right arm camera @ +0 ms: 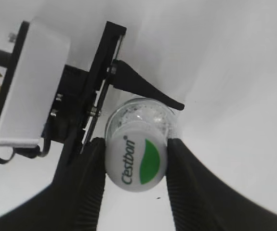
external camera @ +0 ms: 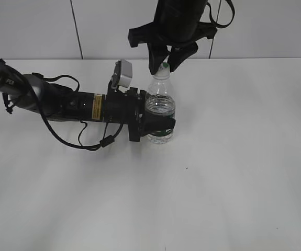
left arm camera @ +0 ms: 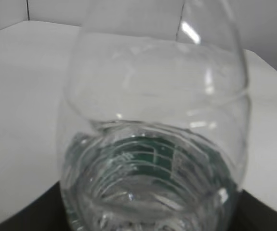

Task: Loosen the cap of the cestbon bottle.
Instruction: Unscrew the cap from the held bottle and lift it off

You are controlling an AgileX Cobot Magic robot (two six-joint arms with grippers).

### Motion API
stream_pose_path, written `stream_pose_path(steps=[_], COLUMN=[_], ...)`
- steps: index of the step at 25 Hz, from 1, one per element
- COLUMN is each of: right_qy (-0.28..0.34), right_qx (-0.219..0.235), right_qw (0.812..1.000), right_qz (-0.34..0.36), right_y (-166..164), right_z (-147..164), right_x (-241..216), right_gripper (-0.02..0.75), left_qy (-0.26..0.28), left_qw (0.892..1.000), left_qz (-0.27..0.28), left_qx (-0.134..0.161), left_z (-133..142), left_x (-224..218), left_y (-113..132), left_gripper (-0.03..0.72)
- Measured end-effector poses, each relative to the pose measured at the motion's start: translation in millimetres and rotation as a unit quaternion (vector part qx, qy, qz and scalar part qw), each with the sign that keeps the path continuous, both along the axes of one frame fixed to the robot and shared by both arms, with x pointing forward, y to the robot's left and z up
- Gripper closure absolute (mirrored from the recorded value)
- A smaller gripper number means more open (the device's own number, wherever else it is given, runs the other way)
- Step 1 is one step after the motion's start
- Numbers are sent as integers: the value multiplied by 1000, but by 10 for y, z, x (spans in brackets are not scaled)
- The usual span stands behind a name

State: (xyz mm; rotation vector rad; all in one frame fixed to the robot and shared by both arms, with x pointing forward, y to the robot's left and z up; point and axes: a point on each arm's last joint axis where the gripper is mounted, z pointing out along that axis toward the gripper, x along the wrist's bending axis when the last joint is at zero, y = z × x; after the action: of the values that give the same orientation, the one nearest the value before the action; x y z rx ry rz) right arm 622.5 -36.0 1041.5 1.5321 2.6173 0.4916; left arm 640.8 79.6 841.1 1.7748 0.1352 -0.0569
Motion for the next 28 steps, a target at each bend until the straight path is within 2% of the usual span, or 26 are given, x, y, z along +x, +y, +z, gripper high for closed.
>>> stream_pose_path(steps=[4, 10, 19, 28], right_qy=[-34, -69, -110, -138], right_qx=[-27, -58, -95, -122], right_qw=[991, 961, 893, 820], right_qz=[126, 263, 427, 542], right_y=[3, 5, 7, 6], right_z=[7, 10, 10, 9], right_x=[3, 3, 1, -1], right_gripper=[441, 441, 441, 441], left_qy=[0, -1, -4, -7], left_qw=[1000, 1000, 1000, 1000], left_qz=[0, -2, -5, -7], left_qx=[0, 2, 3, 4], left_z=[-4, -6, -9, -10], left_x=[0, -4, -7, -9], left_y=[0, 1, 5, 5], left_gripper=[282, 282, 282, 282])
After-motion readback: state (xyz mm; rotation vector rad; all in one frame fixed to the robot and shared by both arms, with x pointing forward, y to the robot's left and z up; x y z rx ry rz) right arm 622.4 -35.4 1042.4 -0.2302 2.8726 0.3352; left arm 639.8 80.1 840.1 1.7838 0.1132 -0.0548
